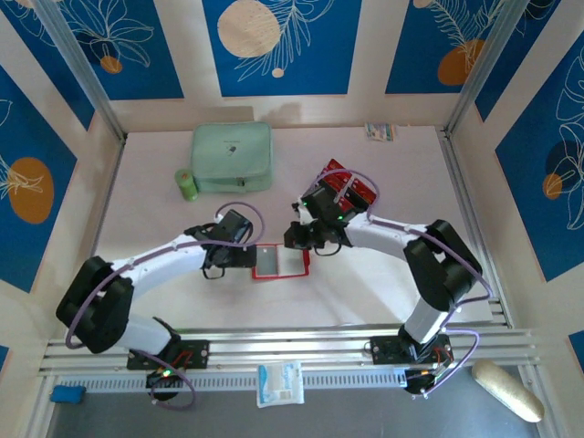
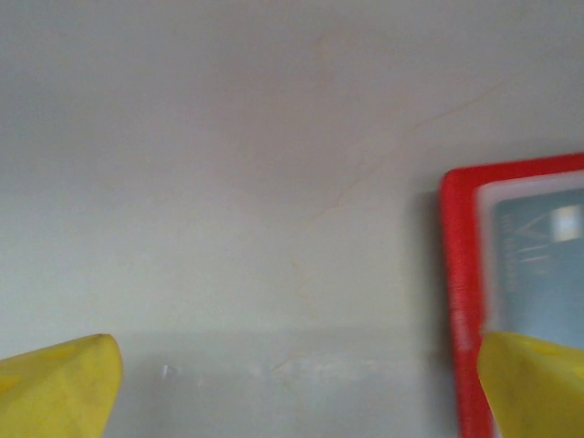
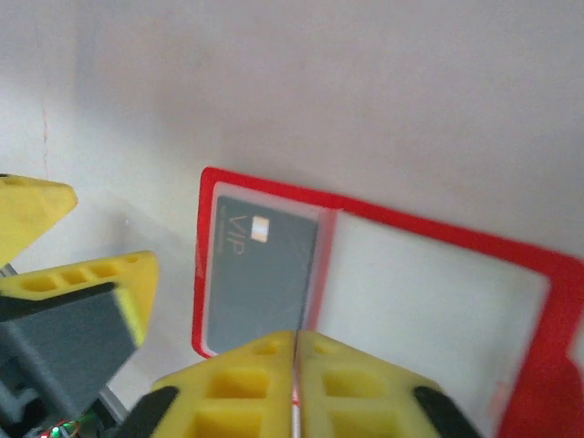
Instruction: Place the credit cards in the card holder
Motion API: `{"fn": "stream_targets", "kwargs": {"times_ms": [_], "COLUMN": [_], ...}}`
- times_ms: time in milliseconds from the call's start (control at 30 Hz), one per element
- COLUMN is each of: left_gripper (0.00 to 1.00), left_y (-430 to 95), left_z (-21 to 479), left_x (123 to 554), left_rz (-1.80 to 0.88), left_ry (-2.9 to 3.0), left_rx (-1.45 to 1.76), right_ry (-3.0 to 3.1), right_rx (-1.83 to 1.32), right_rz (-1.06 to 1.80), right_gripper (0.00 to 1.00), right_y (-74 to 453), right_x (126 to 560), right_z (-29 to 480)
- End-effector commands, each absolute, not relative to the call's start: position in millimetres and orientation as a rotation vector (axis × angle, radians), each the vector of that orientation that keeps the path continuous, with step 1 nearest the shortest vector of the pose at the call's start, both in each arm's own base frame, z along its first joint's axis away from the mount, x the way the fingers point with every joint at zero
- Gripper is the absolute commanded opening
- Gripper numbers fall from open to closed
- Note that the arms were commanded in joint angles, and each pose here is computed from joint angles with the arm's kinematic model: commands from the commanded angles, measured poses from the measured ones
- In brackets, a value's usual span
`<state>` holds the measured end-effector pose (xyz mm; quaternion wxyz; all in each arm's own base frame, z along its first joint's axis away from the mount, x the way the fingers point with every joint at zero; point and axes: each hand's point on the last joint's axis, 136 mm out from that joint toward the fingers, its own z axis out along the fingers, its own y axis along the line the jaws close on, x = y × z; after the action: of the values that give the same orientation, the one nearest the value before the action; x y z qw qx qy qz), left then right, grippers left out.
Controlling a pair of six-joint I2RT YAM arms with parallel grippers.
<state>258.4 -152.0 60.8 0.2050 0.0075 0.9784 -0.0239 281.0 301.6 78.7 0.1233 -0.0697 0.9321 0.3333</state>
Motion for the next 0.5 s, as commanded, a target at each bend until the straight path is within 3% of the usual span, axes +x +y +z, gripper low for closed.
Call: {"fn": "stream_targets", "kwargs": {"times_ms": [0,167,467], "left_gripper": [1.00,1.00,1.00], "left_y": [-164.6,-194.8,-238.2], "left_z": [87.6,103.7,90.2], "left_x": [267.0,271.2,262.8], "left_rz": [-0.162,-0.284,-0.352], "left_ry": [2.693,2.664,2.692], "left_rx": [0.030,0.049,0.104], "right_ry": [2.778,2.778,2.806], "right_rx": [-0.180,-0.163,-0.193], "right_rz": [0.941,0.956,0.943], "right_gripper": [0.18,0.19,0.17], "right_y": [279.7,275.2,296.8], "right_x": [272.9,277.1,275.0], "right_z": [65.2,63.0,51.0]}}
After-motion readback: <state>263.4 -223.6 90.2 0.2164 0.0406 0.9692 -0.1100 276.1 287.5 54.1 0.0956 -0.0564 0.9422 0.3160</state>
